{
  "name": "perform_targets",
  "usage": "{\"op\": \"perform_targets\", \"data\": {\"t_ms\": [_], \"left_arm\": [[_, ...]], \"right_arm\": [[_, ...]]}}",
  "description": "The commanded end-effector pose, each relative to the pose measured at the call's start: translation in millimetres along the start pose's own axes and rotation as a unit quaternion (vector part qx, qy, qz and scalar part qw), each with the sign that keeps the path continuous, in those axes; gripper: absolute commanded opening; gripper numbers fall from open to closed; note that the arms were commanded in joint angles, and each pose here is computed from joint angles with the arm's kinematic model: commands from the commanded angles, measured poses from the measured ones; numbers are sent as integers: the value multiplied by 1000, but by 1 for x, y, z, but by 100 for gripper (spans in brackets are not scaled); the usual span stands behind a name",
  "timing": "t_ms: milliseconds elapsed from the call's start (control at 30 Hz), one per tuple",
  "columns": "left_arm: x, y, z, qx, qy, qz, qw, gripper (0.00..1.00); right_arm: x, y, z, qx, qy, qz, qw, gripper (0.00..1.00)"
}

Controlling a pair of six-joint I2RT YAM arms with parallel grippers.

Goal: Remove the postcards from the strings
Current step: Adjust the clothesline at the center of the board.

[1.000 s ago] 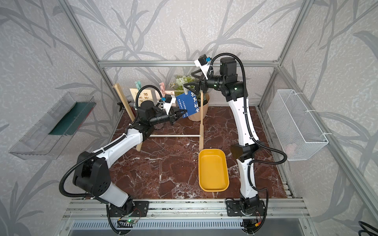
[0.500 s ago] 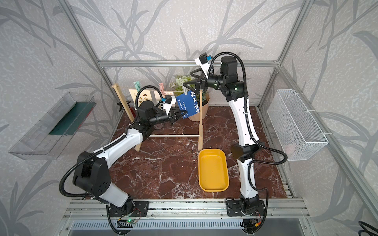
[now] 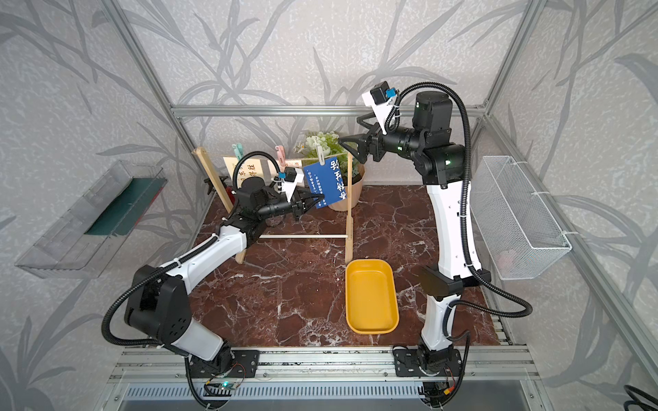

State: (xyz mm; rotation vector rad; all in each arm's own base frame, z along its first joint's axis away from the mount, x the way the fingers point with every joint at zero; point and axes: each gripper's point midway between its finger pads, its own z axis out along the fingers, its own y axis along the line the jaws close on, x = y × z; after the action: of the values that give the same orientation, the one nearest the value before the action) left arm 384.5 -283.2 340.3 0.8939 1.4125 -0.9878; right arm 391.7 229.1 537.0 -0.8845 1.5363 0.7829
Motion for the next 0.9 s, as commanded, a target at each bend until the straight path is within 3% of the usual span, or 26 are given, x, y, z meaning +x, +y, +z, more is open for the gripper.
{"op": "perform_targets", "data": {"t_ms": [0,67,167,267,500,867], "left_arm": [[-21,-5,-9,-2,-27,25,999,22],[-22,-3,-10,-2,-31,22,999,34],[-23,-3,-10,-1,-32,21,999,32],[-23,-2,-10,-1,-34,19,999,35],[-22,1,-9,-3,-28,18,999,47],[-21,3,-8,-4,-24,16,1000,62]], "right_arm": [[23,-4,-2,-3,28,30,999,91],[24,-4,-9,3,17,27,999,92],[21,-9,-28,21,-17,30,999,95],[48,-16,-32,20,-9,42,999,97],[126,-28,-4,4,23,65,998,98],[145,-33,44,-55,9,39,998,98]]}}
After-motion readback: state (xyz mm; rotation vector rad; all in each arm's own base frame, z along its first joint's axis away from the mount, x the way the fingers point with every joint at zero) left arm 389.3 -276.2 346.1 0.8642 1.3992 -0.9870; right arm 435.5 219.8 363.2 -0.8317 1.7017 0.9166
